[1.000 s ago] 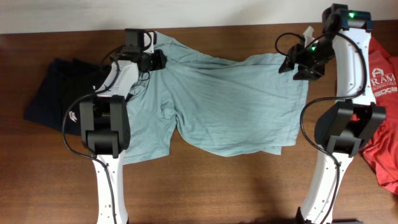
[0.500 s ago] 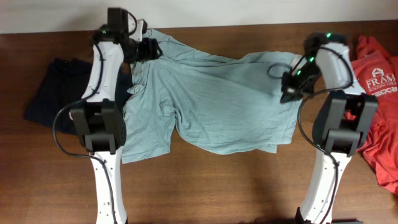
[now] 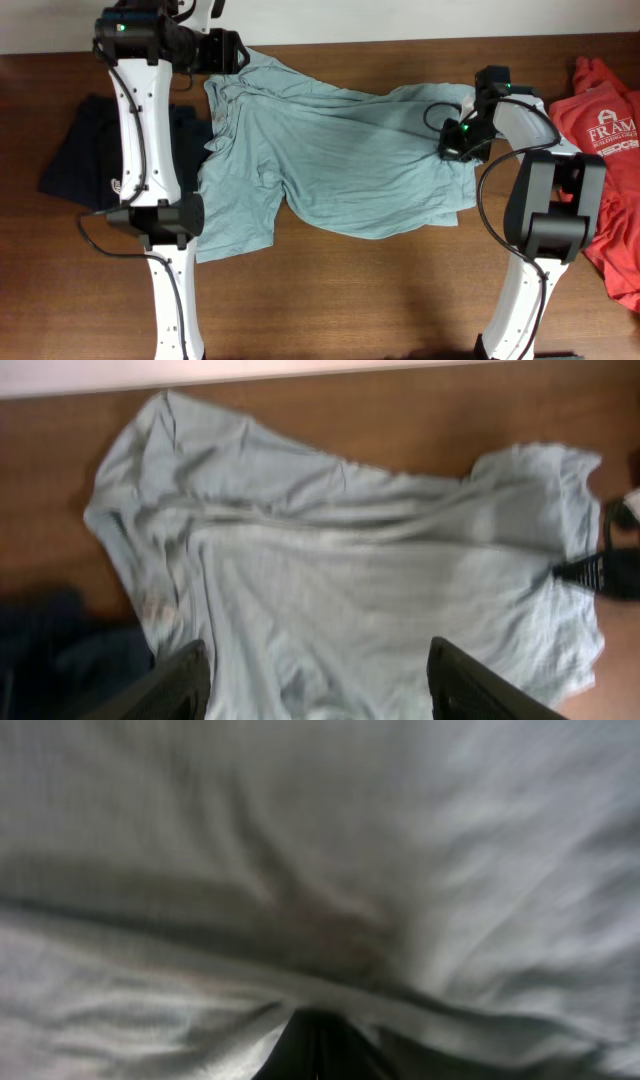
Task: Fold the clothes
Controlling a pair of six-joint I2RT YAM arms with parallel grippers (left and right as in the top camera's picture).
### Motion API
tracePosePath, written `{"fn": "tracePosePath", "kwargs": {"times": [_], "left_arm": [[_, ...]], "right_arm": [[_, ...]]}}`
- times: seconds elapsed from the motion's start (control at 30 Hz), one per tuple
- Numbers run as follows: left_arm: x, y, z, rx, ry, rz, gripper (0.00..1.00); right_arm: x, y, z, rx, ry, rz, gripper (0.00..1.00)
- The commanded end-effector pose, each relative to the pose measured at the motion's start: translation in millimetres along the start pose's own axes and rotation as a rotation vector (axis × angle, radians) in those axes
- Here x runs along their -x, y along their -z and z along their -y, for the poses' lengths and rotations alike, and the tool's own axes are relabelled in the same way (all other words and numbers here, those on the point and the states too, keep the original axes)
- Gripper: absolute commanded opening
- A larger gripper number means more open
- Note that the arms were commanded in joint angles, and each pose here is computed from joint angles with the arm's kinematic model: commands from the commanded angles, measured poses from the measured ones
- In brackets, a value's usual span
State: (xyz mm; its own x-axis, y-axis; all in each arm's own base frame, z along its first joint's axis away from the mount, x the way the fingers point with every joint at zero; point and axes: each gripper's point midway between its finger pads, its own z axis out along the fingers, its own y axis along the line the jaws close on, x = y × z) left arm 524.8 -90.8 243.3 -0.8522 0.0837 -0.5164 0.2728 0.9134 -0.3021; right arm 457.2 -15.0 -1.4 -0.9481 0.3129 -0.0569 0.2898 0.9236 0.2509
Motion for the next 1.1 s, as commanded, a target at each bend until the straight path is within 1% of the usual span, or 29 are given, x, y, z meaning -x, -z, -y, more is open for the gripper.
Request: {"fn": "tracePosePath", "kwargs": {"times": [0.0, 0.07, 0.17, 0.27, 0.33, 0.37, 0.4, 0.43, 0.57, 0.67, 0.77, 0.87, 0.97, 1.0, 1.07], "left_arm": [[-9, 15, 10, 0.093, -0.092, -0.028, 0.69], [-10, 16, 13, 0.136, -0.115, -0.035, 0.67], [-12, 11, 30, 0.123, -0.145, -0.042, 0.68], [-12, 11, 30, 0.189, -0.17, -0.047, 0.68], [-9, 21, 35, 0.209, -0.184, -0.026, 0.68], [-7, 29, 38, 0.209, -0.188, -0.01, 0.69], [-5, 40, 40, 0.216, -0.192, 0.012, 0.7], [-2, 55, 41, 0.239, -0.197, 0.041, 0.71], [7, 128, 47, 0.347, -0.211, 0.179, 0.72], [2, 187, 51, 0.423, -0.201, 0.269, 0.76], [-18, 238, 55, 0.482, -0.194, 0.308, 0.78], [-51, 274, 55, 0.528, -0.161, 0.305, 0.78], [-84, 288, 55, 0.533, -0.126, 0.275, 0.79], [-99, 289, 54, 0.532, -0.109, 0.25, 0.78], [-115, 287, 52, 0.531, -0.087, 0.217, 0.79]], "right_arm": [[10, -27, 58, -0.199, -0.086, 0.01, 0.04], [31, -12, 57, -0.175, -0.096, 0.064, 0.04], [56, 12, 46, -0.08, -0.078, 0.12, 0.08], [70, 39, 41, -0.018, -0.093, 0.145, 0.08], [75, 61, 38, 0.026, -0.107, 0.15, 0.1], [78, 73, 36, 0.05, -0.113, 0.153, 0.18], [80, 85, 32, 0.083, -0.094, 0.159, 0.31], [82, 99, 28, 0.119, -0.07, 0.166, 0.37], [79, 153, 18, 0.179, -0.027, 0.186, 0.5], [70, 190, 12, 0.179, 0.006, 0.203, 0.53], [59, 230, 2, 0.178, 0.028, 0.241, 0.56], [40, 272, -9, 0.177, 0.047, 0.29, 0.57], [25, 312, -22, 0.174, 0.081, 0.374, 0.59], [15, 331, -31, 0.173, 0.104, 0.416, 0.62], [4, 349, -40, 0.16, 0.13, 0.458, 0.64]]}}
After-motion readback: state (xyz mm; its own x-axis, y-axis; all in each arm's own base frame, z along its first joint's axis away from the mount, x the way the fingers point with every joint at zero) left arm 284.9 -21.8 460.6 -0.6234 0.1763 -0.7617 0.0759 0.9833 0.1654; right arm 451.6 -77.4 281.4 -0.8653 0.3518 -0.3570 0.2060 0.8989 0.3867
